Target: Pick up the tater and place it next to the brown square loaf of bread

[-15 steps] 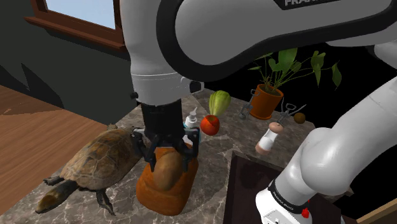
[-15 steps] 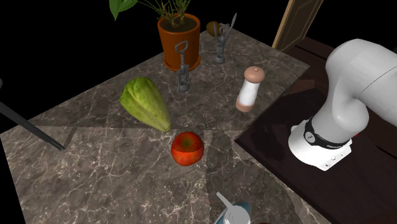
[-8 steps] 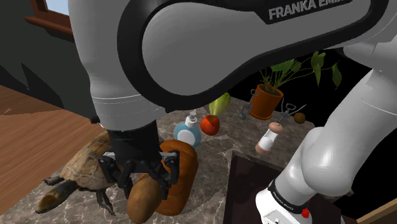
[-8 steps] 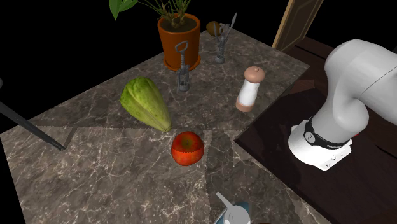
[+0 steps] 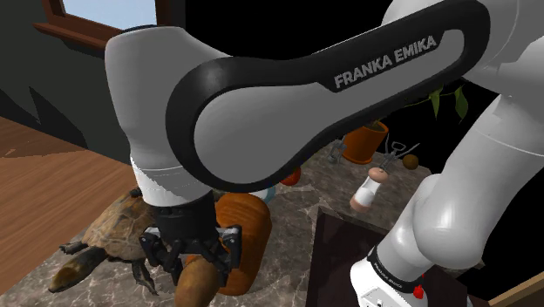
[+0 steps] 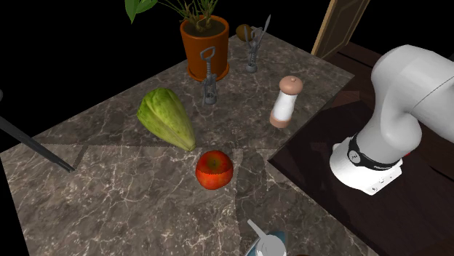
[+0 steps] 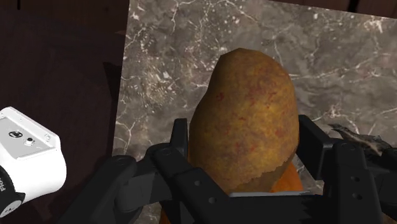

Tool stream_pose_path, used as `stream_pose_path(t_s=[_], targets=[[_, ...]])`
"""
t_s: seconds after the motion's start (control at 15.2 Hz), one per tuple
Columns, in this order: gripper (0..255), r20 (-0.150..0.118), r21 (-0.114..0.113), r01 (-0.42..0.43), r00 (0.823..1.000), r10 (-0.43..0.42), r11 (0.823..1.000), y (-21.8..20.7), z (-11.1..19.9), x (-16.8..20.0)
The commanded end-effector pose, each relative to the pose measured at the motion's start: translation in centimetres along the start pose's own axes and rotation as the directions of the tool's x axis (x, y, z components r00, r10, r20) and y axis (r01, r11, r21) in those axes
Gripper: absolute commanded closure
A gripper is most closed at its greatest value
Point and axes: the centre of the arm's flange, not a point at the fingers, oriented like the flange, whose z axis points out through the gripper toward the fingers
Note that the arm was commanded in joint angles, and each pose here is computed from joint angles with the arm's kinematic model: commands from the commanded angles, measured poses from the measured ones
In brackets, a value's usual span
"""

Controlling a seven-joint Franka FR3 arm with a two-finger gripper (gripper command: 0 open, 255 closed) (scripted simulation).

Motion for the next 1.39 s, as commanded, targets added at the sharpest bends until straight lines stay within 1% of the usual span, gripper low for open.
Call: stream_pose_path(t_s=[0.0, 1.32], targets=[[255, 0.000, 0.000, 0.000, 1.000, 0.000, 1.000, -0.2, 1.0, 0.1], [255, 0.000, 0.000, 0.000, 1.000, 0.000, 1.000, -2.8, 11.1, 2.2]])
